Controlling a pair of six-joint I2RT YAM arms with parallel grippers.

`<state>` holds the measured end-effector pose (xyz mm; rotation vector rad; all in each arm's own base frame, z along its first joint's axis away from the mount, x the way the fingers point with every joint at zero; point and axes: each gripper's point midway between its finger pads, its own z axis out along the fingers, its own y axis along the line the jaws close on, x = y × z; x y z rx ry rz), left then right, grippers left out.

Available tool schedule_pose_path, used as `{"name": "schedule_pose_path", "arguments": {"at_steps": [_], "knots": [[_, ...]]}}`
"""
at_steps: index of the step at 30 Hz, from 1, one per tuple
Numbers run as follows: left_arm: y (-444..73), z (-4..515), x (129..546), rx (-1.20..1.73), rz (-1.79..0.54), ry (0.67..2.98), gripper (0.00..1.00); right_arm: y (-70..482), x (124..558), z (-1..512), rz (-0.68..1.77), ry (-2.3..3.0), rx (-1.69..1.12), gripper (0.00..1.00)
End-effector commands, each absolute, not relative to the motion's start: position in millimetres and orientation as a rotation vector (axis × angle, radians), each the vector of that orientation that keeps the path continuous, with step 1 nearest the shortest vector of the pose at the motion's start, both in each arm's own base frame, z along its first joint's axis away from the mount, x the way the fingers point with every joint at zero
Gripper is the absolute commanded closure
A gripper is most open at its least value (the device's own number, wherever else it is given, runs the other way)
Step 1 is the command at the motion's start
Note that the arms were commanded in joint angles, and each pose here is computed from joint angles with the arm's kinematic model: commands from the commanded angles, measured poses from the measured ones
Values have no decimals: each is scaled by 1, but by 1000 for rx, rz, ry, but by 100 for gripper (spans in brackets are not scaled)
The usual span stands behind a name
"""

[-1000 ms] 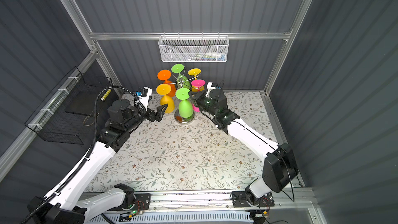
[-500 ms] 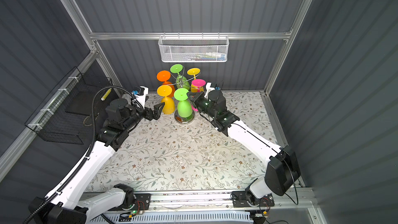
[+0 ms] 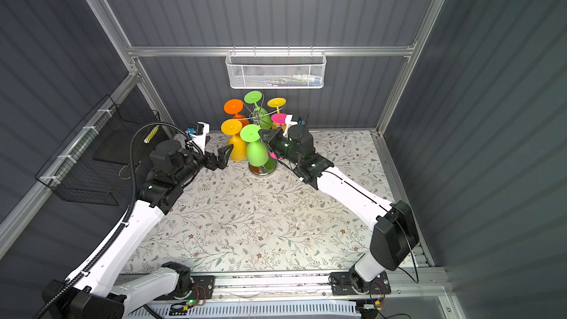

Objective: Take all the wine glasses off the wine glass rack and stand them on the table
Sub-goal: 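Close the right gripper on the lime green stem and lift it off the hook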

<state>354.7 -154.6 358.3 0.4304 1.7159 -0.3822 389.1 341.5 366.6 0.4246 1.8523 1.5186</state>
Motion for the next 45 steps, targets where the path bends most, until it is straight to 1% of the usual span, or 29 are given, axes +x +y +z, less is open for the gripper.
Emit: {"name": "schedule_pose_path", "arguments": {"at_steps": [1,9,24,45], "knots": [[-154,356,356,421,-399,1716,2,346,392,378,1519,1826,401,99],[-156,355,357,421,-408,1718,2,346,402,379,1485,1807,413,100],[-156,355,356,422,-413,1718,2,329,420,384,1399,1726,496,100],[-156,350,358,420,-412,1733,2,299,431,385,1349,1679,571,100]]}}
